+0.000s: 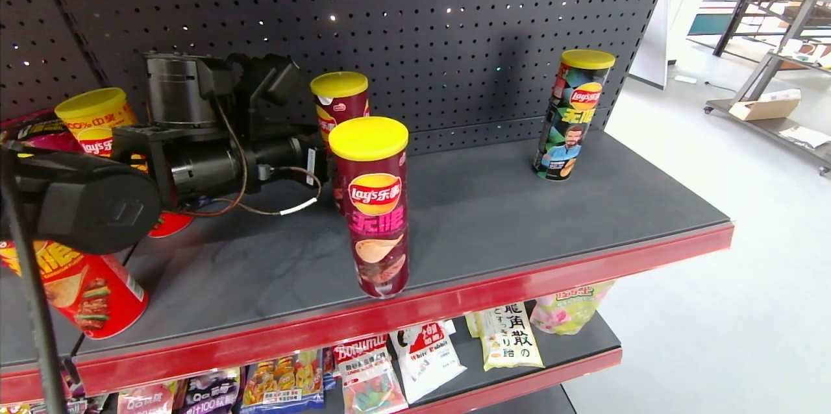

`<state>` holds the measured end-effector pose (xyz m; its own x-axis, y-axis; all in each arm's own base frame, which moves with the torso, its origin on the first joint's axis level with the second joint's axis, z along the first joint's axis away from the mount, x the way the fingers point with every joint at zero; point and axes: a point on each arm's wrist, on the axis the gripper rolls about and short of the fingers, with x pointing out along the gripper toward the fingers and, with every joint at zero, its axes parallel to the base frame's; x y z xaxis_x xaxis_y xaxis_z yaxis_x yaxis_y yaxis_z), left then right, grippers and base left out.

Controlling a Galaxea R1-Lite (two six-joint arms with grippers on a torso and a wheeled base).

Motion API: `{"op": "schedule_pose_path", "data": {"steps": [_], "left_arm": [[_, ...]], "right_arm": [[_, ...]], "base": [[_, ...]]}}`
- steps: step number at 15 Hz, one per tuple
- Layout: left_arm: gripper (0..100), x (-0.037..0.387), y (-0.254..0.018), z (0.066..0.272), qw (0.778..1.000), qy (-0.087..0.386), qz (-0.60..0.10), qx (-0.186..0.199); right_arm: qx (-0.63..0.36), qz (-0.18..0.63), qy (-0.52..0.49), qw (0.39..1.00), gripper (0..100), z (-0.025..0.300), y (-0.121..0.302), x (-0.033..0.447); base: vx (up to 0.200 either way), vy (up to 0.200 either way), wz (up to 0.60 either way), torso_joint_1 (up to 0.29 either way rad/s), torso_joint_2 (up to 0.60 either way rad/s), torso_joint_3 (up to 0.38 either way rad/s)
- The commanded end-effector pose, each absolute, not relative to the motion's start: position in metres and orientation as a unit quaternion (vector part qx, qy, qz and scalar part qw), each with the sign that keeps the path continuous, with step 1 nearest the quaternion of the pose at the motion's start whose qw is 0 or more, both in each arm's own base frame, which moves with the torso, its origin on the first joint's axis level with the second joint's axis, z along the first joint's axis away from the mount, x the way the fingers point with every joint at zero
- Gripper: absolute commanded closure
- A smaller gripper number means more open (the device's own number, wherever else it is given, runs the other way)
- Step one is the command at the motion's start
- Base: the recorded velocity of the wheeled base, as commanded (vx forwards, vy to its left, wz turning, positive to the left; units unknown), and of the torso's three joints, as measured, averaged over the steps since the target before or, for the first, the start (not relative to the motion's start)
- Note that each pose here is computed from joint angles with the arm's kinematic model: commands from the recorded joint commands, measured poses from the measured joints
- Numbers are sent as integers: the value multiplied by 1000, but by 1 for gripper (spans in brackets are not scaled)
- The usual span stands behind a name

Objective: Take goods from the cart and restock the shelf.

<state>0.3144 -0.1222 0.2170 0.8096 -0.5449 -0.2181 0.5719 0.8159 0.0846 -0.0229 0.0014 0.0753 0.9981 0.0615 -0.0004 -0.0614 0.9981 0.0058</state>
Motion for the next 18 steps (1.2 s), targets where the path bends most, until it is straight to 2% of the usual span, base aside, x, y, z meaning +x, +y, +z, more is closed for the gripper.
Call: {"op": "schedule_pose_path", "data": {"steps": [1, 6, 8, 10, 11, 14, 18], "left_arm": [[0, 282, -109, 227, 953, 82, -281, 75], [0, 224, -83, 238, 975, 65, -199, 79], [0, 199, -73, 235, 974, 78, -198, 81], [0, 150, -56, 235, 970, 107, -201, 82], [0, 133, -49, 236, 970, 118, -200, 70], [0, 94, -35, 239, 973, 117, -192, 53], [0, 46, -17, 217, 975, 114, -186, 54]], "right_arm": [[3, 31, 1, 1000, 0, 75, 1, -23], [3, 31, 1, 1000, 0, 75, 1, -23], [3, 31, 1, 1000, 0, 75, 1, -23], [3, 31, 1, 1000, 0, 75, 1, -23], [3, 31, 1, 1000, 0, 75, 1, -23], [3, 31, 1, 1000, 0, 75, 1, -23], [3, 31, 1, 1000, 0, 75, 1, -23]], "base": [[0, 0, 0, 0, 0, 0], [0, 0, 0, 0, 0, 0], [0, 0, 0, 0, 0, 0], [0, 0, 0, 0, 0, 0], [0, 0, 0, 0, 0, 0], [0, 0, 0, 0, 0, 0], [0, 0, 0, 0, 0, 0]]}}
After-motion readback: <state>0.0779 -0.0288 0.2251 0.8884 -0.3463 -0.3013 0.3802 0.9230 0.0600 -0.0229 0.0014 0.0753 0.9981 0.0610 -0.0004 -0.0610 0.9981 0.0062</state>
